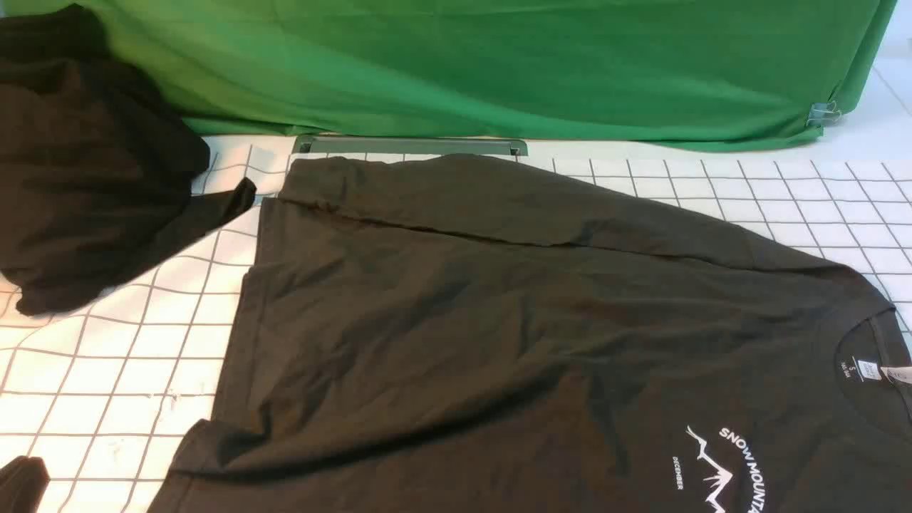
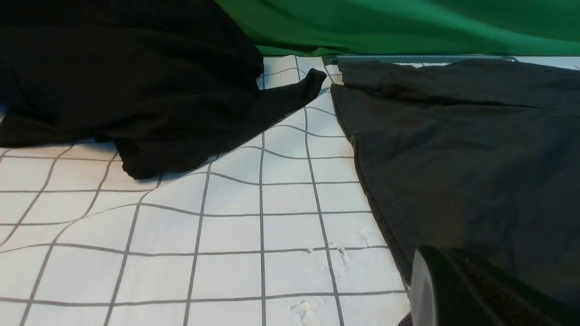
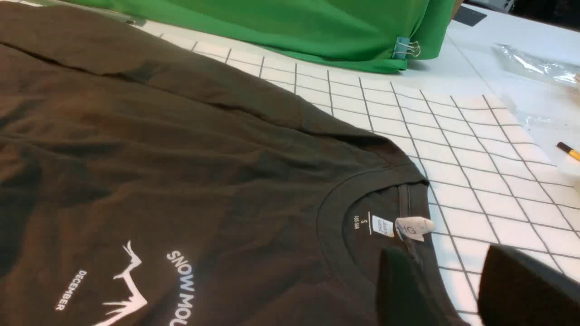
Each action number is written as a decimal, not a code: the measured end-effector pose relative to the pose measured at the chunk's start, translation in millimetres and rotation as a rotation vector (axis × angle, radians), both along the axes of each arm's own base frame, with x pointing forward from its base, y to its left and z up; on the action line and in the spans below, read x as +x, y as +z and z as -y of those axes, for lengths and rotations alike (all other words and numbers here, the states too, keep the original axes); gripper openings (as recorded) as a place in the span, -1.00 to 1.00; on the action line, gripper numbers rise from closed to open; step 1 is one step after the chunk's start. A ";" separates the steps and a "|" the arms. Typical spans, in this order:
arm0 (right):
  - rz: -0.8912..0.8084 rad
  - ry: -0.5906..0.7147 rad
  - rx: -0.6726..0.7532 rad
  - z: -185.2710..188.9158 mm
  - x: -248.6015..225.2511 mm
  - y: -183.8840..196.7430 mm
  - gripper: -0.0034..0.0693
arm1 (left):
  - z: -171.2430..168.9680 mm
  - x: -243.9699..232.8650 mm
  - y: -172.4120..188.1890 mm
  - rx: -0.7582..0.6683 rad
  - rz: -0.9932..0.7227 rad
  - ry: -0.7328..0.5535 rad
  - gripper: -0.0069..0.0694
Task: Fold a long-sleeved shirt over a white checkered tablecloth.
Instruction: 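Grasp the left edge of the dark T-shirt lying flat on the table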
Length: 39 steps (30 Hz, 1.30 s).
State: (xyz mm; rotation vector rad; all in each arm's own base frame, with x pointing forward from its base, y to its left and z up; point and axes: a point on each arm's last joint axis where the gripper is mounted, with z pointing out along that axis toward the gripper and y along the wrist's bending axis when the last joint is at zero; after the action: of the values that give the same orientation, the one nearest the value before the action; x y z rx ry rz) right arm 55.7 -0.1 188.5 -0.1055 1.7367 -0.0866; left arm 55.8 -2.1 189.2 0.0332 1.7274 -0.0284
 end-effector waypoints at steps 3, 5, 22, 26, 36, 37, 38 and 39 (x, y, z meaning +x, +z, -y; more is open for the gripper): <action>0.000 0.000 0.000 0.0 0.0 0.0 -0.23 | 0.0 0.0 0.0 0.000 0.000 0.000 -0.81; 0.000 0.000 0.000 0.0 0.0 0.0 -0.23 | 0.0 0.0 0.0 0.000 0.000 0.000 -0.81; 0.000 0.000 0.000 0.0 0.0 0.0 -0.23 | -1.3 0.3 1.8 0.080 0.023 0.003 -0.81; 0.000 0.000 0.000 0.0 0.0 0.0 -0.23 | 0.4 1.0 17.9 -0.165 0.190 0.006 -0.81; 0.025 0.001 0.005 -0.1 0.4 2.3 -0.23 | -11.8 -10.0 57.2 -0.551 0.649 0.037 -0.81; 0.029 0.001 0.014 -0.2 0.4 2.6 -0.23 | -12.5 -11.3 59.3 -0.566 0.677 0.035 -0.81; 0.043 -0.001 0.044 -0.5 0.6 3.9 -0.23 | -13.2 -12.6 61.4 -0.605 0.705 0.027 -0.81; 0.080 -0.004 0.130 -1.1 0.9 7.3 -0.23 | -14.5 -15.8 66.7 -0.682 0.761 0.007 -0.81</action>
State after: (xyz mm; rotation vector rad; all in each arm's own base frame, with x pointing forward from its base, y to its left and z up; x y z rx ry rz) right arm 56.6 1.0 195.8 -0.0028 1.6579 0.0188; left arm 40.0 12.4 256.0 -0.4155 0.8910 -0.5306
